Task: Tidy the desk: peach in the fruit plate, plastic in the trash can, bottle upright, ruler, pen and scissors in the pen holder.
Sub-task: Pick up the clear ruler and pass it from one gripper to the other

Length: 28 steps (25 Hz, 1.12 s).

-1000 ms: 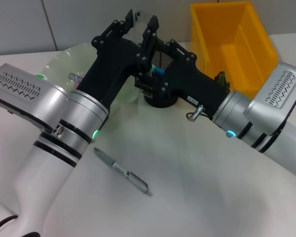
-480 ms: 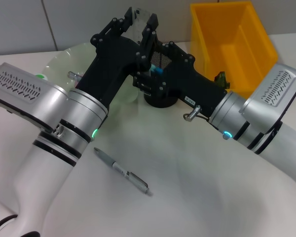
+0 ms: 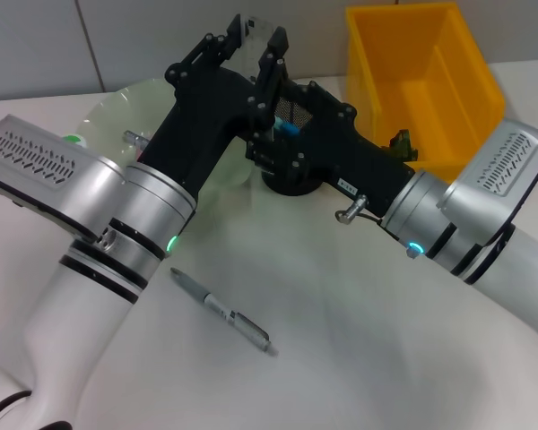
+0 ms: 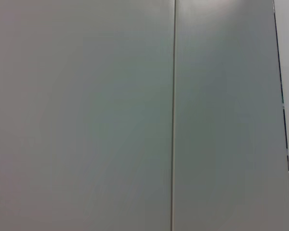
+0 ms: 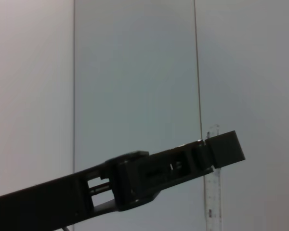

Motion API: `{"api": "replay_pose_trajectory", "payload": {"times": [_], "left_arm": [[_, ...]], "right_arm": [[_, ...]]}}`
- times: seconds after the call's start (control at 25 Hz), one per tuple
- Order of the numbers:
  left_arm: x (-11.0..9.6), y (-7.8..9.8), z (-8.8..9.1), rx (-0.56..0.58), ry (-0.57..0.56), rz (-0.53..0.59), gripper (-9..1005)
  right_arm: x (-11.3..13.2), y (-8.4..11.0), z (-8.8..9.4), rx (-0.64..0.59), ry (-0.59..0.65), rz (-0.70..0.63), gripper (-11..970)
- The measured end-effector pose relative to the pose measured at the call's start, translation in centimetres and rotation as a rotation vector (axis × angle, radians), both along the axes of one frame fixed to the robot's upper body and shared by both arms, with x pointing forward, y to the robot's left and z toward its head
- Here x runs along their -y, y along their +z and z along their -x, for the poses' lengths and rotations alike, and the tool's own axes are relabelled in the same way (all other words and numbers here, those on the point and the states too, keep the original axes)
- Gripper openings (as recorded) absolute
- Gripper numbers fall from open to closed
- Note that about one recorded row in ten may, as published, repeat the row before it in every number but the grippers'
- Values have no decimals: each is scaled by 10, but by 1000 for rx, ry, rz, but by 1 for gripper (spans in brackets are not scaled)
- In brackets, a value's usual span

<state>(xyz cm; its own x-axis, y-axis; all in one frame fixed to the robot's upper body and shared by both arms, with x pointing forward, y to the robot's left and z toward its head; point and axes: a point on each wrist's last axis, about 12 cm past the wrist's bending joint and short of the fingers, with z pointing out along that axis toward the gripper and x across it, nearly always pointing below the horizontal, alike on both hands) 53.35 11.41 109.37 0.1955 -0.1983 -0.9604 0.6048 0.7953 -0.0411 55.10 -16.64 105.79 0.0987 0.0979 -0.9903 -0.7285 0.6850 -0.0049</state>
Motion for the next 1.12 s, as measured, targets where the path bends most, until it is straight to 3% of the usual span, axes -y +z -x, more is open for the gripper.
{"api": "replay_pose_trajectory", "payload": {"times": [0.24,0.76,1.0,1.12], "left_arm": [[0,0,0,1,-2,-3,480],[0,-2,1,-1,-4,-12,491],[0,-2,1,-1,-7,-12,496],[0,-2,1,-2,-7,-12,499]], "right_arm": [[1,0,1,1,-2,-10,709],[-2,2,1,2,5,-20,261],[-3,3,1,3,0,-28,123],[-3,3,1,3,1,-28,120]]}}
